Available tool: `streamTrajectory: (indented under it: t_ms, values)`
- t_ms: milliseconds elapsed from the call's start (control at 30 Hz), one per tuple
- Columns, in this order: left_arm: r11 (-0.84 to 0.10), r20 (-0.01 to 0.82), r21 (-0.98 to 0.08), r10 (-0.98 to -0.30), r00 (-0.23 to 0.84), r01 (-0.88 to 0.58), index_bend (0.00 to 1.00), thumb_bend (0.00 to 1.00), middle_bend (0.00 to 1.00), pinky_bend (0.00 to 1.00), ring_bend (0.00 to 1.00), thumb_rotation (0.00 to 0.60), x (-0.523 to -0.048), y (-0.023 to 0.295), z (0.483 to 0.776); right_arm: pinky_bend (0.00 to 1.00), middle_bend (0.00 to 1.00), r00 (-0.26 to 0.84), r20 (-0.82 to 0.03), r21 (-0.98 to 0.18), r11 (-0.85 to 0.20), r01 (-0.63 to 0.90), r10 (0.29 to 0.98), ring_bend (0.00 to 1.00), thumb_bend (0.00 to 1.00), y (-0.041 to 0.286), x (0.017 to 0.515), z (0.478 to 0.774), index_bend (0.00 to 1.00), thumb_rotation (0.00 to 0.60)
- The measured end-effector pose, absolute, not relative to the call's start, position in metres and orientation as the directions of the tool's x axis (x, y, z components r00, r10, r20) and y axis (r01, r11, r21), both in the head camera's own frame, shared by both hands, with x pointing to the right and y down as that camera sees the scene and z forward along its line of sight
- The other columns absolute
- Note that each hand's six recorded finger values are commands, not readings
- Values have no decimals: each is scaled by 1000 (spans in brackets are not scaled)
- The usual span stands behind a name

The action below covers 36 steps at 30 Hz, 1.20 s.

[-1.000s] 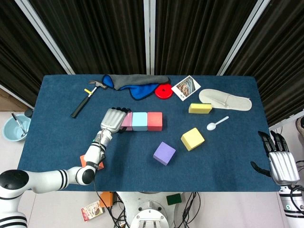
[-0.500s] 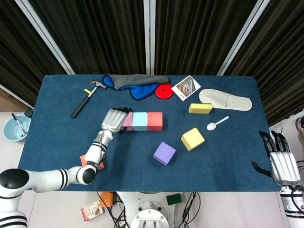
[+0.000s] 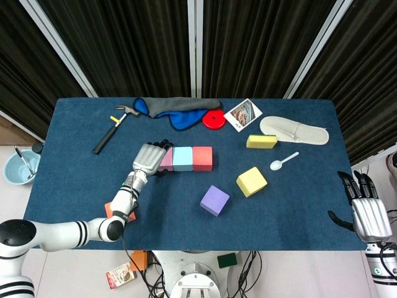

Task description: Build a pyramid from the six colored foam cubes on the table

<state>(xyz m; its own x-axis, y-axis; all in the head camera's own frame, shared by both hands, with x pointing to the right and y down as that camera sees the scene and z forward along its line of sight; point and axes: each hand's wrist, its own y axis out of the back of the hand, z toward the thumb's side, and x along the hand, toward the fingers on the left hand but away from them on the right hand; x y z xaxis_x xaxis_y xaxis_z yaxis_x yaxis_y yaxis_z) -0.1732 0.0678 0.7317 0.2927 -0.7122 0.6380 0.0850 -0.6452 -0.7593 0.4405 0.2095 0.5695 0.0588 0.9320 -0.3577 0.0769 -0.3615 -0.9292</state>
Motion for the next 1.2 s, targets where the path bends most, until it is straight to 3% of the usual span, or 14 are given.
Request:
streamTrajectory:
  t_ms: [433,767,1200]
  values:
    - [-640,631,-763,-709,316,88,153,239,113,292,221,541,-172,66,723,45,89,57,-354,-930,-358,80,933,8,190,209,441,569,0,600]
    - [-609,602,-788,-729,325,94,153,238,110,290,209,532,-185,59,698,44,89,65,-354,-930,-358,85,933,8,190,208,439,570,0,600]
    - [-580,577,-813,-788,214,58,154,239,112,284,209,559,-243,44,688,44,89,80,-353,-930,-359,80,932,8,191,206,436,571,0,600]
